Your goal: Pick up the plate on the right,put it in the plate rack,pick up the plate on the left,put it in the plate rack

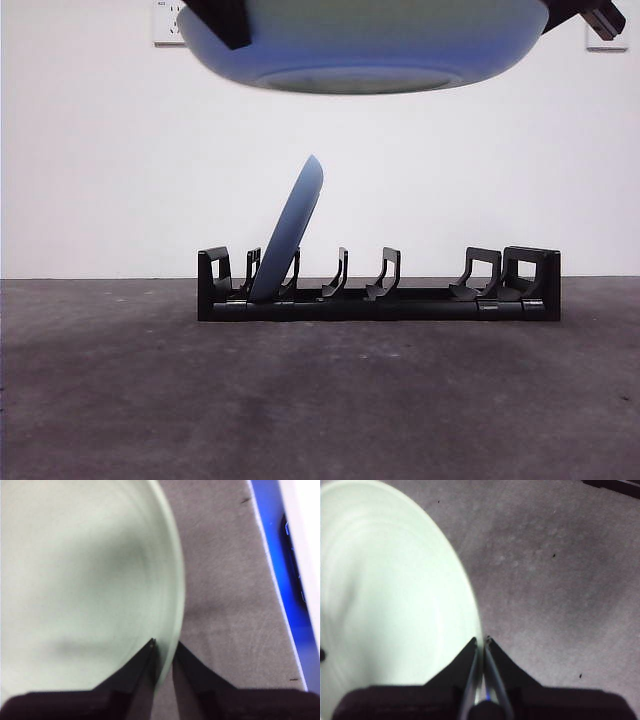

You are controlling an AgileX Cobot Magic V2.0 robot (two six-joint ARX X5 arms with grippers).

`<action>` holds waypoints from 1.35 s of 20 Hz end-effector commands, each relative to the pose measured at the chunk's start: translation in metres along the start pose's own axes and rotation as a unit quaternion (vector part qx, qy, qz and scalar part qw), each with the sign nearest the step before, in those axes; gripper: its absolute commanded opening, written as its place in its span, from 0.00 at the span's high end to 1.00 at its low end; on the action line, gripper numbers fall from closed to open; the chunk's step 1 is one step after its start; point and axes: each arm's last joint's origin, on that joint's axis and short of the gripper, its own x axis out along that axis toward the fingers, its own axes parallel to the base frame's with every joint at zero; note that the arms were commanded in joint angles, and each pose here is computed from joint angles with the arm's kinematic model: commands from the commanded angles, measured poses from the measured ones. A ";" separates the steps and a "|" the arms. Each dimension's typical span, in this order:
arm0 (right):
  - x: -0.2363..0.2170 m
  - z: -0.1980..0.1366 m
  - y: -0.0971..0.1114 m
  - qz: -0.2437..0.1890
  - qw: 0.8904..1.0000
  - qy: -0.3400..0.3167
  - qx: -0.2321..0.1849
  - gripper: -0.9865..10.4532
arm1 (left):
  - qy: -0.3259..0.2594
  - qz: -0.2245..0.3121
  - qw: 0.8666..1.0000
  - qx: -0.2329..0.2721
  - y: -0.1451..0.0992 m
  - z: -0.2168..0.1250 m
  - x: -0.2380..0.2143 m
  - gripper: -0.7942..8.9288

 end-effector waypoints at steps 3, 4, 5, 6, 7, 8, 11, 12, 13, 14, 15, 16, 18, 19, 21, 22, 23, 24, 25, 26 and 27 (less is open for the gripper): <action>-0.001 -0.001 0.001 0.007 1.000 -0.003 -0.003 0.92 | -0.002 -0.011 1.000 -0.006 -0.002 0.000 0.002 0.93; -0.001 -0.001 0.001 0.007 1.000 -0.003 -0.004 0.92 | -0.005 -0.014 1.000 -0.006 -0.002 0.000 0.002 0.93; -0.001 -0.001 0.001 0.007 1.000 -0.003 -0.004 0.92 | -0.007 -0.017 1.000 -0.007 -0.002 0.001 0.002 0.93; -0.001 -0.001 0.001 0.007 1.000 -0.003 -0.004 0.92 | -0.008 -0.018 1.000 -0.009 -0.002 0.001 0.002 0.93; -0.001 -0.001 0.001 0.007 1.000 -0.003 -0.004 0.92 | -0.008 -0.018 1.000 -0.012 -0.002 0.001 0.002 0.93; -0.001 -0.001 0.001 0.007 1.000 -0.003 -0.004 0.92 | -0.008 -0.018 1.000 -0.013 -0.002 0.001 0.002 0.93; -0.001 -0.001 0.001 0.007 1.000 -0.006 -0.005 0.91 | -0.008 -0.018 1.000 -0.013 -0.002 0.001 0.002 0.93; -0.001 -0.001 0.001 0.007 1.000 -0.006 -0.005 0.89 | -0.008 -0.018 1.000 -0.013 -0.002 0.001 0.002 0.93; -0.001 -0.001 0.001 0.007 1.000 -0.007 -0.006 0.84 | -0.008 -0.018 1.000 -0.013 -0.002 0.001 0.002 0.93; -0.002 -0.001 0.001 0.007 1.000 -0.009 -0.007 0.79 | -0.009 -0.019 1.000 -0.014 -0.002 0.001 0.002 0.93; -0.003 -0.001 0.002 0.007 1.000 -0.012 -0.008 0.73 | -0.011 -0.021 1.000 -0.015 -0.002 0.001 0.002 0.93; -0.005 -0.001 0.003 0.006 1.000 -0.018 -0.011 0.69 | -0.017 -0.027 0.999 -0.015 -0.003 0.001 0.002 0.93; -0.010 -0.002 0.005 0.006 0.999 -0.031 -0.017 0.69 | -0.031 -0.036 0.999 -0.020 -0.003 0.003 0.002 0.93; -0.014 -0.002 0.006 0.003 0.999 -0.040 -0.020 0.69 | -0.038 -0.038 0.998 -0.021 -0.003 0.003 0.002 0.93; -0.021 -0.004 0.009 -0.002 0.998 -0.060 -0.028 0.69 | -0.045 -0.035 0.998 -0.023 -0.002 0.005 0.002 0.93; -0.026 -0.005 0.011 -0.003 0.997 -0.073 -0.032 0.69 | -0.050 -0.031 0.998 -0.025 -0.001 0.005 0.002 0.93; -0.032 -0.006 0.013 -0.007 0.996 -0.087 -0.031 0.69 | -0.056 -0.027 0.998 -0.026 0.000 0.007 0.001 0.93; -0.037 -0.008 0.015 -0.011 0.994 -0.099 -0.034 0.69 | -0.064 -0.024 0.997 -0.028 0.001 0.008 0.001 0.93; -0.044 -0.011 0.018 -0.018 0.993 -0.113 -0.039 0.69 | -0.075 -0.025 0.996 -0.033 0.002 0.009 0.001 0.93; -0.055 -0.017 0.022 -0.032 0.990 -0.133 -0.045 0.69 | -0.094 -0.027 0.994 -0.047 0.004 0.011 0.001 0.93; -0.067 -0.024 0.026 -0.049 0.985 -0.155 -0.049 0.69 | -0.113 -0.027 0.991 -0.064 0.006 0.013 0.001 0.93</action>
